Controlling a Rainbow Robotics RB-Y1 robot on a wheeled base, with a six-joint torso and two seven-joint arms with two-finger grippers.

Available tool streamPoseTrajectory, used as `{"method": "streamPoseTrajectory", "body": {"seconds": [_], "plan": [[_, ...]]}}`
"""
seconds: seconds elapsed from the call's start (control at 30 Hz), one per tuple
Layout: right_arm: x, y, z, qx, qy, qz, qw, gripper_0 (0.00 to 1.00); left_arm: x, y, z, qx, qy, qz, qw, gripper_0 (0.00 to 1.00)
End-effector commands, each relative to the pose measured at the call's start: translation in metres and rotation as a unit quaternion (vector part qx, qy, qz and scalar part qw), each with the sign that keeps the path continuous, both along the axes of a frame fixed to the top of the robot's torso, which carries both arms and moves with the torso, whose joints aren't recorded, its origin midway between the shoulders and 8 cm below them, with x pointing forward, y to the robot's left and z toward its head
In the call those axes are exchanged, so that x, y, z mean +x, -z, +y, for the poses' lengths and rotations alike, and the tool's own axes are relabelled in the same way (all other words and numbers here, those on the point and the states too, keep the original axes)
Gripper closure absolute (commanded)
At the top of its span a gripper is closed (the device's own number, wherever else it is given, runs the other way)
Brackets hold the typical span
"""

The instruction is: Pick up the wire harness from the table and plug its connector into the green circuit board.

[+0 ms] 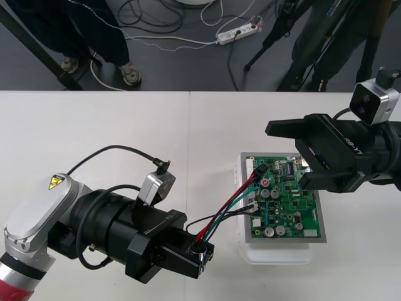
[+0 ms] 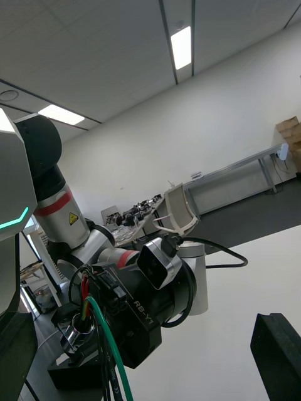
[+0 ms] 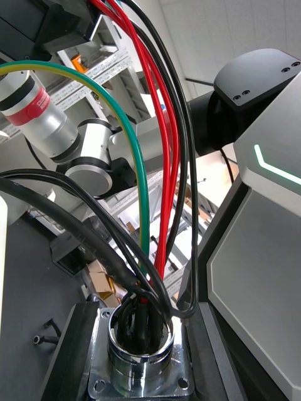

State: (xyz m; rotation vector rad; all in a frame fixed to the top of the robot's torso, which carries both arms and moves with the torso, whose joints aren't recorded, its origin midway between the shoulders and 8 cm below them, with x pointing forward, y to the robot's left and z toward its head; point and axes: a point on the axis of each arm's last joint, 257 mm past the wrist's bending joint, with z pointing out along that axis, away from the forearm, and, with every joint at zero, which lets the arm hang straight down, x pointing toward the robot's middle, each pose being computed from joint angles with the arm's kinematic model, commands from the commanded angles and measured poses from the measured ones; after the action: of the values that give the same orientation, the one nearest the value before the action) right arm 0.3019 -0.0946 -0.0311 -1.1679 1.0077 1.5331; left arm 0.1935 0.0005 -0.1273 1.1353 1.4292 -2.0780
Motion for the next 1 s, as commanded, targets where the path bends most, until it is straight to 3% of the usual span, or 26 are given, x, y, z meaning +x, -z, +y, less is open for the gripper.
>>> {"method": "streamPoseTrajectory", "body": {"seconds": [0.03,1.0], "plan": [[-0.019,0.0,0.011,0.008,-0.028,-0.014,0.999,0.0,-0.018,-0.011,0.003,0.013,0.047,0.001,0.999,1.0],[-0.068,0.002,0.028,0.047,-0.097,0.006,0.994,0.0,-0.022,-0.014,-0.003,0.003,0.054,0.006,0.999,1.0]]}}
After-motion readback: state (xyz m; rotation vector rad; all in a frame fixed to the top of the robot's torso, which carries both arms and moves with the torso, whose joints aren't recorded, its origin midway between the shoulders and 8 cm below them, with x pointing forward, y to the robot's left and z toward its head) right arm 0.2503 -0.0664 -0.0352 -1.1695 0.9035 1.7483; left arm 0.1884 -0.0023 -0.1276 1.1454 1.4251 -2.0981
